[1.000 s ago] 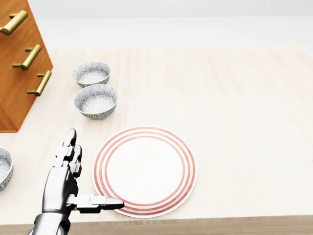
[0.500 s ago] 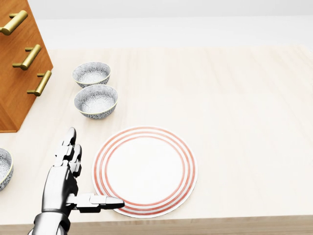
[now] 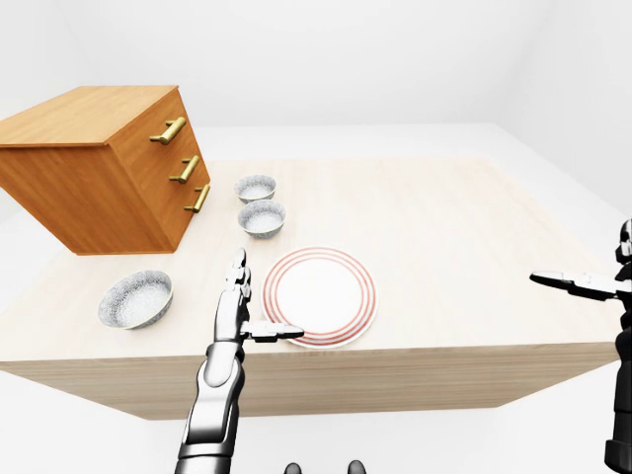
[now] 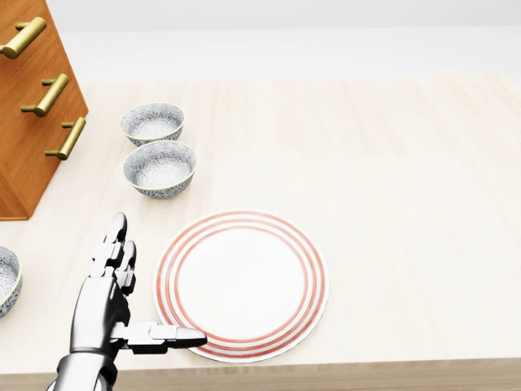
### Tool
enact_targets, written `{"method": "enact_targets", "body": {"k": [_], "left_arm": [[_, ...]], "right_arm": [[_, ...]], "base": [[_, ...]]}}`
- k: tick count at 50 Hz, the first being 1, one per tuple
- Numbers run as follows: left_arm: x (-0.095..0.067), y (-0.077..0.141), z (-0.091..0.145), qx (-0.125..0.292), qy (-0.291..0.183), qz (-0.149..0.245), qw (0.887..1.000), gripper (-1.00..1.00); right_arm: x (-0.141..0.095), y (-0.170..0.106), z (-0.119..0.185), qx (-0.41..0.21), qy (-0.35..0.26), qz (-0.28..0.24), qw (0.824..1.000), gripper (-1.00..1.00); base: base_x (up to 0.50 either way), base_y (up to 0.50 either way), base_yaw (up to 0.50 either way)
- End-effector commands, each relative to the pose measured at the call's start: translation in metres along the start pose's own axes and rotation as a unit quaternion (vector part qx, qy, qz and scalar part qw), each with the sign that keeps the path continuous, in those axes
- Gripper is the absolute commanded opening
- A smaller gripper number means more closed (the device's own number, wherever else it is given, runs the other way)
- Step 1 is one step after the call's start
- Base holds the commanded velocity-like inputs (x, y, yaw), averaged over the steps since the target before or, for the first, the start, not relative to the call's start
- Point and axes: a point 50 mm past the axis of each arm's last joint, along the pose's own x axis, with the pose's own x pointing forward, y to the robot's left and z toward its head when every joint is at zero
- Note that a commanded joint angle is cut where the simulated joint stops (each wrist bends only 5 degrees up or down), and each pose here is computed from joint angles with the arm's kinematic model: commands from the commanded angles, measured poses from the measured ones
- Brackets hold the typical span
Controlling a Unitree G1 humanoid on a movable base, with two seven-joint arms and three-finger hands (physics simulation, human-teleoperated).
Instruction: Put the bowl in the middle on the plate.
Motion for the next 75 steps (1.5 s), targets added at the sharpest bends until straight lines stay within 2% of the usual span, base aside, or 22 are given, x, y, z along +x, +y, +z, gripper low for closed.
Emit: {"method": "enact_targets", "body": {"k": [1, 17, 26, 27, 29, 31, 35, 37, 39, 40, 45, 50, 53, 58, 60, 63, 65, 67, 68, 71, 72, 75], "left_arm": [[0.0, 0.0, 0.0, 0.0, 0.0, 0.0, 1.0, 1.0], [-0.002, 0.0, 0.006, 0.021, -0.014, 0.001, 1.0, 1.0], [-0.002, -0.002, 0.014, 0.058, -0.032, -0.001, 0.998, 1.0], [-0.003, -0.003, 0.018, 0.079, -0.033, 0.0, 0.996, 1.0], [-0.003, -0.003, 0.022, 0.073, -0.036, 0.0, 0.997, 1.0], [-0.003, -0.003, 0.028, 0.109, -0.046, 0.004, 0.993, 1.0], [-0.003, -0.004, 0.035, 0.109, -0.052, 0.005, 0.993, 1.0], [-0.004, -0.004, 0.039, 0.142, -0.067, 0.01, 0.988, 1.0], [-0.004, -0.004, 0.046, 0.11, -0.069, 0.008, 0.992, 1.0], [-0.004, -0.003, 0.052, 0.154, -0.081, 0.013, 0.985, 1.0], [-0.008, -0.007, 0.073, 0.14, -0.126, 0.004, 0.982, 1.0], [-0.017, -0.015, 0.105, 0.168, -0.196, -0.01, 0.966, 1.0], [-0.02, -0.014, 0.124, 0.162, -0.235, -0.012, 0.958, 1.0], [-0.024, -0.017, 0.138, 0.181, -0.266, -0.019, 0.947, 1.0], [-0.025, -0.02, 0.141, 0.217, -0.271, -0.025, 0.937, 1.0], [-0.027, -0.025, 0.143, 0.24, -0.273, -0.034, 0.931, 1.0], [-0.025, -0.028, 0.141, 0.3, -0.264, -0.035, 0.916, 1.0], [-0.025, -0.027, 0.141, 0.295, -0.261, -0.033, 0.918, 1.0], [-0.025, -0.028, 0.139, 0.328, -0.254, -0.033, 0.909, 1.0], [-0.024, -0.028, 0.133, 0.334, -0.236, -0.038, 0.912, 1.0], [-0.024, -0.028, 0.133, 0.354, -0.233, -0.037, 0.905, 1.0], [-0.026, -0.029, 0.133, 0.371, -0.229, -0.038, 0.899, 1.0]], "right_arm": [[-0.003, 0.002, -0.001, -0.008, 0.0, 0.013, 1.0, 1.0], [-0.003, 0.005, -0.007, -0.016, 0.013, 0.017, 1.0, 1.0], [-0.003, 0.005, -0.005, -0.019, 0.009, 0.018, 1.0, 1.0], [-0.003, 0.005, -0.005, -0.02, 0.009, 0.018, 1.0, 1.0], [-0.003, 0.005, -0.005, -0.021, 0.008, 0.018, 1.0, 1.0], [-0.004, 0.004, -0.004, -0.022, 0.008, 0.019, 1.0, 1.0], [-0.004, 0.005, -0.005, -0.025, 0.006, 0.018, 0.999, 1.0], [-0.004, 0.005, -0.004, -0.027, 0.006, 0.018, 0.999, 1.0], [-0.004, 0.005, -0.005, -0.028, 0.006, 0.019, 0.999, 1.0], [-0.004, 0.005, -0.004, -0.029, 0.004, 0.018, 0.999, 1.0], [-0.005, 0.005, -0.005, -0.031, 0.005, 0.019, 0.999, 1.0], [-0.004, 0.005, -0.004, -0.031, 0.005, 0.019, 0.999, 1.0], [-0.004, 0.005, -0.005, -0.032, 0.005, 0.019, 0.999, 1.0], [-0.005, 0.006, -0.005, -0.034, 0.004, 0.02, 0.999, 1.0], [-0.005, 0.006, -0.005, -0.034, 0.004, 0.02, 0.999, 1.0], [-0.004, 0.006, -0.006, -0.034, 0.004, 0.02, 0.999, 1.0], [-0.004, 0.006, -0.006, -0.034, 0.004, 0.02, 0.999, 1.0], [-0.004, 0.006, -0.006, -0.034, 0.004, 0.02, 0.999, 1.0], [-0.004, 0.006, -0.006, -0.034, 0.005, 0.02, 0.999, 1.0], [-0.004, 0.006, -0.006, -0.033, 0.005, 0.019, 0.999, 1.0], [-0.004, 0.006, -0.006, -0.033, 0.005, 0.018, 0.999, 1.0], [-0.004, 0.006, -0.006, -0.034, 0.005, 0.018, 0.999, 1.0]], "base": [[0.0, 0.0, 0.0], [0.0, 0.0, 0.0], [0.0, 0.0, 0.0], [0.0, 0.0, 0.0], [0.0, 0.0, 0.0], [0.0, 0.0, 0.0], [0.0, 0.0, 0.0], [0.0, 0.0, 0.0], [0.0, 0.0, 0.0], [0.0, 0.0, 0.0], [0.0, 0.0, 0.0], [0.0, 0.0, 0.0], [0.0, 0.0, 0.0], [0.0, 0.0, 0.0], [0.0, 0.0, 0.0], [0.0, 0.0, 0.0], [0.0, 0.0, 0.0], [0.0, 0.0, 0.0], [0.0, 0.0, 0.0], [0.0, 0.0, 0.0], [0.0, 0.0, 0.0], [0.0, 0.0, 0.0]]}}
